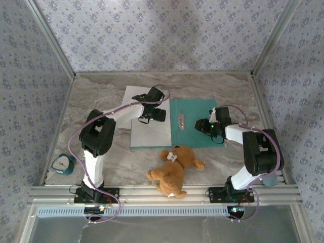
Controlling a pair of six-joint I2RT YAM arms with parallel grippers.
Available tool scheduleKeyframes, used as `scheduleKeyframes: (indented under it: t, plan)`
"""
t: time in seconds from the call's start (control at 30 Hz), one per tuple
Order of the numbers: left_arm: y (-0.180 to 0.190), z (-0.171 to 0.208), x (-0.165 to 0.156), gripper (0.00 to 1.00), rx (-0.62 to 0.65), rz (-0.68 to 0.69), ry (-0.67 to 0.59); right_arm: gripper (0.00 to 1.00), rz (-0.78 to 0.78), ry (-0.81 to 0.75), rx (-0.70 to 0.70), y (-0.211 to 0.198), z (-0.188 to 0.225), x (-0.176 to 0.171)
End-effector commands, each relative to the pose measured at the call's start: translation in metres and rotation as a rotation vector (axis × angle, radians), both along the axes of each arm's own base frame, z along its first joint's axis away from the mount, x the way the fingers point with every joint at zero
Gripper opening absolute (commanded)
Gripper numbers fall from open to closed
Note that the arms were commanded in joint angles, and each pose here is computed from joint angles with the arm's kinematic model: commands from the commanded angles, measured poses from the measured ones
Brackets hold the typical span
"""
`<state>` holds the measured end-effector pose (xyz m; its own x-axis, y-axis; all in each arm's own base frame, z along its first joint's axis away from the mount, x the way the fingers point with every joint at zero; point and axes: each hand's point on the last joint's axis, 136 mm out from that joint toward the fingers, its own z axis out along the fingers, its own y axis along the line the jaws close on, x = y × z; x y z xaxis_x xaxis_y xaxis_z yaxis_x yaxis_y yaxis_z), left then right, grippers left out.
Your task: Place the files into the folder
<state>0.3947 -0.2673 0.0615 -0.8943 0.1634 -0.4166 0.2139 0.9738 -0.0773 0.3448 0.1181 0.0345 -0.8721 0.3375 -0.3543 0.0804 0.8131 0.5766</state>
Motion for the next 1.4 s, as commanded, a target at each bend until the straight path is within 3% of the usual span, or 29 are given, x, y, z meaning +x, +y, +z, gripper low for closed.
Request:
scheduleKeyframes:
  t: [0.0, 0.5, 0.8, 1.23, 1.37]
  plan:
    - [0.007, 0.009, -0.003, 0.85, -0.002, 0.033, -0.006, 0.51, 0.007, 0.021, 0.013, 0.008, -0.003, -0.006]
    - [0.024, 0.039, -0.015, 0.84, -0.036, 0.089, -0.030, 0.50, 0.081, 0.001, 0.092, 0.067, 0.005, 0.013]
    - [0.009, 0.059, -0.031, 0.76, -0.123, 0.122, -0.019, 0.50, 0.131, -0.018, 0.161, 0.098, 0.020, 0.033]
    - [-0.033, 0.043, -0.042, 0.53, -0.062, 0.112, -0.009, 0.50, 0.179, -0.057, 0.150, 0.074, 0.039, 0.041]
    - [-0.042, 0.031, -0.043, 0.51, -0.012, 0.118, 0.003, 0.50, 0.170, -0.039, 0.143, 0.068, 0.029, 0.034]
